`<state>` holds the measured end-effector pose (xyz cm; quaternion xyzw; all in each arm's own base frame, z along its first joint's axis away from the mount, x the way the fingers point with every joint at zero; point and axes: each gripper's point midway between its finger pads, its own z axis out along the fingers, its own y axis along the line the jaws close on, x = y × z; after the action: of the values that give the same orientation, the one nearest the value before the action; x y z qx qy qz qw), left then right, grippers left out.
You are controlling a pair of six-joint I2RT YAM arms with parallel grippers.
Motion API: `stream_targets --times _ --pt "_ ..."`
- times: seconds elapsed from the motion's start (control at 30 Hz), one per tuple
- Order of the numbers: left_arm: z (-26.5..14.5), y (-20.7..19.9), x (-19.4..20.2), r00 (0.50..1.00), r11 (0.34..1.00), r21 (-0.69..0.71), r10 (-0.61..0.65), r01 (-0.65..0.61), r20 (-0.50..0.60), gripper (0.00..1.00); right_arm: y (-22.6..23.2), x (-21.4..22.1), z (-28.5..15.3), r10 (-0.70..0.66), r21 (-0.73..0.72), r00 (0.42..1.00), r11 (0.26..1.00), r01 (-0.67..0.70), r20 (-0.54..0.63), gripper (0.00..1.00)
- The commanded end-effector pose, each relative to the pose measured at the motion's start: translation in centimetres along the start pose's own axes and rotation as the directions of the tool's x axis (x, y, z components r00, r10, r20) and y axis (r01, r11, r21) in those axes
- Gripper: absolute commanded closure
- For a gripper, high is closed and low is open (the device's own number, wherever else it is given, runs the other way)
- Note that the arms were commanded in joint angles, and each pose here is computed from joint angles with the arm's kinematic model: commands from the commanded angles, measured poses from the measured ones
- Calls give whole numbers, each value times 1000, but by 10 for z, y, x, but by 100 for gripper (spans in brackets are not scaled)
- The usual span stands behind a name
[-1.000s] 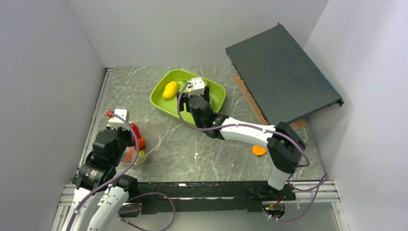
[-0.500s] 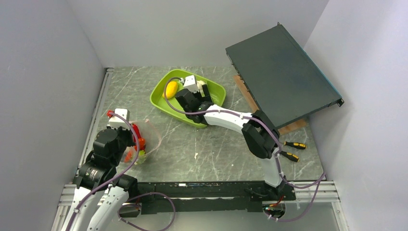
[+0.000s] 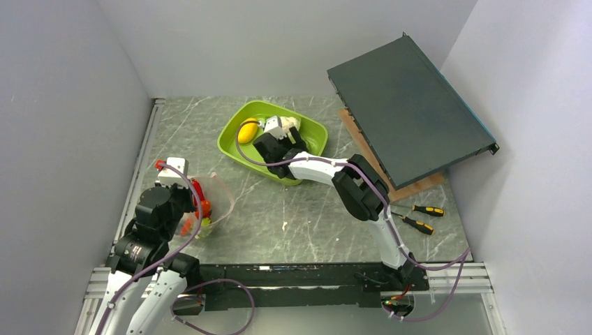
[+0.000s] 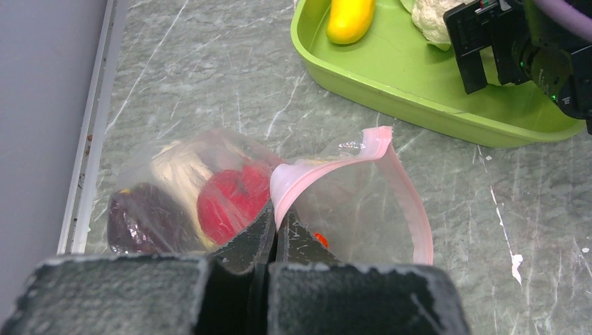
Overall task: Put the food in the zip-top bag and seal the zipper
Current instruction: Pick up the fake vegetable from the bin, then place the fake vegetable in the zipper food storage bag.
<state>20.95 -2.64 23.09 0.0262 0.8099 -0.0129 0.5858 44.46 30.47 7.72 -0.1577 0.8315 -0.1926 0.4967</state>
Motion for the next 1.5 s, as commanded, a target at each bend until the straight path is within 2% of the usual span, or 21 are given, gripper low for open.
stream_targets --times 0.0,0.07,0.17,0.3,0.33,0.6,0.7,0.73,0.8,0.9,1.0,1.03,1.1,1.17,1.27,1.47 --pt "0 -3 -15 998 1000 12 -23 22 52 100 -8 -16 1 46 25 998 999 -47 39 23" --pt "1 -3 -15 998 1000 14 -22 22 51 100 -10 -19 0 55 24 997 998 -56 46 40" --pt "1 -4 -15 998 1000 16 -22 21 52 100 -18 -34 -10 95 9 993 995 -96 73 74" --pt "1 -4 -15 998 1000 15 -24 23 51 100 -25 -61 -32 191 -96 974 979 -180 119 97" --pt "1 -4 -15 998 1000 15 -23 22 50 100 -27 -67 -39 216 -127 968 971 -200 124 100" --pt "0 -3 -15 998 1000 11 -24 24 50 100 -34 -107 -95 384 -396 911 868 -299 153 100" --pt "1 -3 -14 999 1000 12 -25 24 48 100 -21 -118 -130 409 -596 897 767 -238 168 100" --pt "1 -3 -15 998 1000 12 -25 24 49 100 -16 -125 -147 422 -675 887 711 -195 189 100" --pt "1 -3 -15 999 1000 12 -24 24 49 100 1 -131 -190 444 -831 868 551 -68 223 100" --pt "1 -3 -15 998 1000 14 -23 22 51 100 12 -132 -250 499 -949 832 300 98 243 100" --pt "1 -3 -15 998 1000 13 -25 24 50 100 18 -127 -301 535 -978 822 43 203 194 100" --pt "1 -3 -15 998 1000 13 -25 25 51 100 20 -122 -321 529 -970 833 -72 233 161 100" --pt "1 -3 -15 998 1000 13 -26 25 52 100 22 -118 -342 531 -947 840 -199 251 111 100" --pt "1 -3 -15 998 1000 13 -25 25 51 100 25 -114 -358 538 -925 841 -287 249 60 100" --pt "1 -3 -15 999 1000 14 -23 23 49 100 33 -109 -377 540 -893 841 -367 260 23 100" --pt "1 -3 -15 998 1000 12 -24 23 51 100 67 -108 -385 524 -906 851 -364 217 -7 100"
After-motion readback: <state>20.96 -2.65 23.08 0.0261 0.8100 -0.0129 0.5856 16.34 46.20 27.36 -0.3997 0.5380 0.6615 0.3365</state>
